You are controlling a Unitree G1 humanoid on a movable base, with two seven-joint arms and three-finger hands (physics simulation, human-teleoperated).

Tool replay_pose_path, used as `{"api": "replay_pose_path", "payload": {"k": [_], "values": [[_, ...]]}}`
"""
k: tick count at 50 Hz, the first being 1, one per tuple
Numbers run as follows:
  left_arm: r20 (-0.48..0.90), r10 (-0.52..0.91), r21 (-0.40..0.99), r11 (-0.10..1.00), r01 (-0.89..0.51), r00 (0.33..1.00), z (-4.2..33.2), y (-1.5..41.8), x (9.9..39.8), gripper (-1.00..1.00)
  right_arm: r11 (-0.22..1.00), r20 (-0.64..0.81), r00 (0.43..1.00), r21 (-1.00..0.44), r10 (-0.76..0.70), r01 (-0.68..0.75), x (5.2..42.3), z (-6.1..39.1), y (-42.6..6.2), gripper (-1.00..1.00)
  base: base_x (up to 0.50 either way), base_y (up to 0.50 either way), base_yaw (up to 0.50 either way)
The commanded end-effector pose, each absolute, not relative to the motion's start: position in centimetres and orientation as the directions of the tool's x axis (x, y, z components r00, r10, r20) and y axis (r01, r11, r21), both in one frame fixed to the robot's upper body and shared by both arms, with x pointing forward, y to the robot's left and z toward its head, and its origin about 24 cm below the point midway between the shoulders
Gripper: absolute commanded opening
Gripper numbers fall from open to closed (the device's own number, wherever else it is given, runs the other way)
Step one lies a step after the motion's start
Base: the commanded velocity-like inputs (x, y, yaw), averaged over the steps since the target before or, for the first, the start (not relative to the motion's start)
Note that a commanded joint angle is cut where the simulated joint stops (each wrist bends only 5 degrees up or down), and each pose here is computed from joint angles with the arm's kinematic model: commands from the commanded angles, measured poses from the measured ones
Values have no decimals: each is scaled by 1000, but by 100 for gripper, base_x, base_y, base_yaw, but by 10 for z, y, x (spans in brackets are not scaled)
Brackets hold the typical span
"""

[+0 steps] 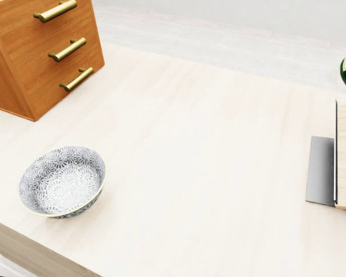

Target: Put the wine bottle on the wine rack.

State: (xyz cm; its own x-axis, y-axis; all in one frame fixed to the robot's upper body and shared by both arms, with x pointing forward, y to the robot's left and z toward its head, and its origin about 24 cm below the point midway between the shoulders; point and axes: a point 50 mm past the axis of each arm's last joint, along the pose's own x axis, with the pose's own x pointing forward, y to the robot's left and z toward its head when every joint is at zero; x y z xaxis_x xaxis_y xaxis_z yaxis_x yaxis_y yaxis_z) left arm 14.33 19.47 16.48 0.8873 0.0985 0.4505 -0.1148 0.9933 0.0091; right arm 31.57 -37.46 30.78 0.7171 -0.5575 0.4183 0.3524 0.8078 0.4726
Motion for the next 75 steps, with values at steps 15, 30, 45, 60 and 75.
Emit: {"api": "replay_pose_path", "payload": {"k": [15,30,45,60,75], "values": [[458,112,10,991,-131,882,166,199,140,100,805,511,633,477,-581,353,287,366,-406,-100,0,0,0],[452,117,7,991,-135,884,164,198,143,100,748,508,558,540,-656,386,248,364,-438,-100,0,0,0],[435,122,6,990,-139,892,160,201,143,100,717,507,528,608,-681,341,222,362,-451,-100,0,0,0],[462,118,12,990,-139,879,167,197,141,100,686,460,564,666,-686,292,215,342,-465,-100,0,0,0],[456,114,14,991,-135,882,166,196,142,100,703,417,631,644,-654,302,235,322,-462,-100,0,0,0]]}}
